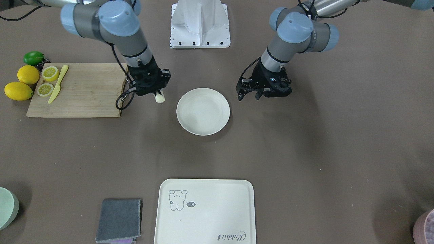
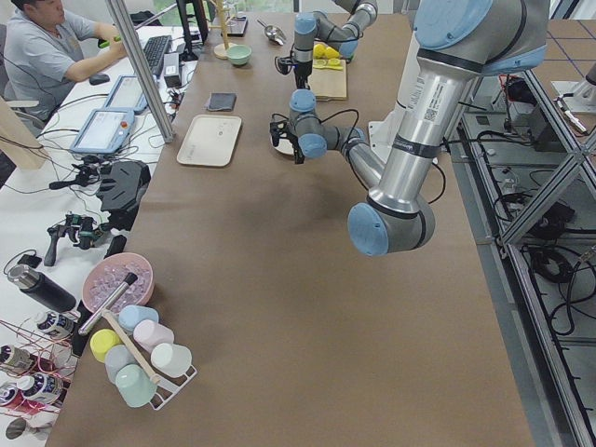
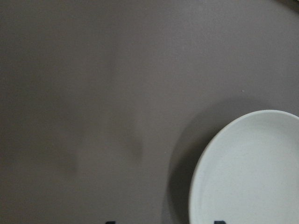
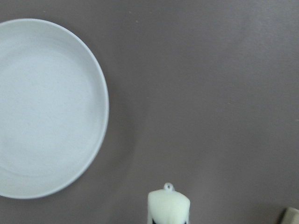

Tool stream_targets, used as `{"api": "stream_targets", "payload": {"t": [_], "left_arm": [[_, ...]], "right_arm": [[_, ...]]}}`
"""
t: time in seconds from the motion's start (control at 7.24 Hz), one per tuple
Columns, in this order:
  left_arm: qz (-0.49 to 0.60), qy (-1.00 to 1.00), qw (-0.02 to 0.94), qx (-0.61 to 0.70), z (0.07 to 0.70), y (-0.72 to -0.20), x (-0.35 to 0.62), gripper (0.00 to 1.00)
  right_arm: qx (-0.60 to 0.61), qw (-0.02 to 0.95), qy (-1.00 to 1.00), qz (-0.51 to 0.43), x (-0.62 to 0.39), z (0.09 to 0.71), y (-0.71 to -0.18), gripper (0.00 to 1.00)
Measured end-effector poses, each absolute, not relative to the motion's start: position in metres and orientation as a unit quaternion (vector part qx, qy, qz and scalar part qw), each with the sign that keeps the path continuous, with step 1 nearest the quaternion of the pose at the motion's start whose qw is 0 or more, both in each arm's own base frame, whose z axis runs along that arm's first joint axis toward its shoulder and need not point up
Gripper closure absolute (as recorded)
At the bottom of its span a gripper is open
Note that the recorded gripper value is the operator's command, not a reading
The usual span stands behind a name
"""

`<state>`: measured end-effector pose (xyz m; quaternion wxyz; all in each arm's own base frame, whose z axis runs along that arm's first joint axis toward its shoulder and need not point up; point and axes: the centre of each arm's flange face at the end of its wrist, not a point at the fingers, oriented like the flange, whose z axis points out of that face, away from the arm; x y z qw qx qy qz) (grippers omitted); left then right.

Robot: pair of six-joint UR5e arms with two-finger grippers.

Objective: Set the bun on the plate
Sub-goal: 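Lower the bun onto the plate with right gripper while left arm draws back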

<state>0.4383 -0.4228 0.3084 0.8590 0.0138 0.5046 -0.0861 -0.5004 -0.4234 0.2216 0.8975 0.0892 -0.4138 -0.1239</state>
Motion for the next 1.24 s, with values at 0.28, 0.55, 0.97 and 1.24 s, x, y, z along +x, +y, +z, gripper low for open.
{"api": "stream_targets", "payload": {"t": [0.28,0.55,0.97,1.24], "left_arm": [[-0.032,0.489,0.871,0.029,0.350,-0.404,0.389,0.15],[-0.019,0.487,0.872,0.032,0.357,-0.401,0.377,0.14],[-0.017,0.486,0.873,0.031,0.359,-0.401,0.379,0.13],[-0.017,0.484,0.874,0.031,0.361,-0.402,0.381,0.13]], "right_arm": [[0.080,0.906,-0.407,-0.087,-0.567,0.187,-0.432,0.80],[0.072,0.908,-0.408,-0.067,-0.603,0.191,-0.433,0.71],[0.059,0.909,-0.412,-0.029,-0.617,0.195,-0.429,0.33],[0.061,0.909,-0.411,-0.025,-0.617,0.195,-0.429,0.10]]}}
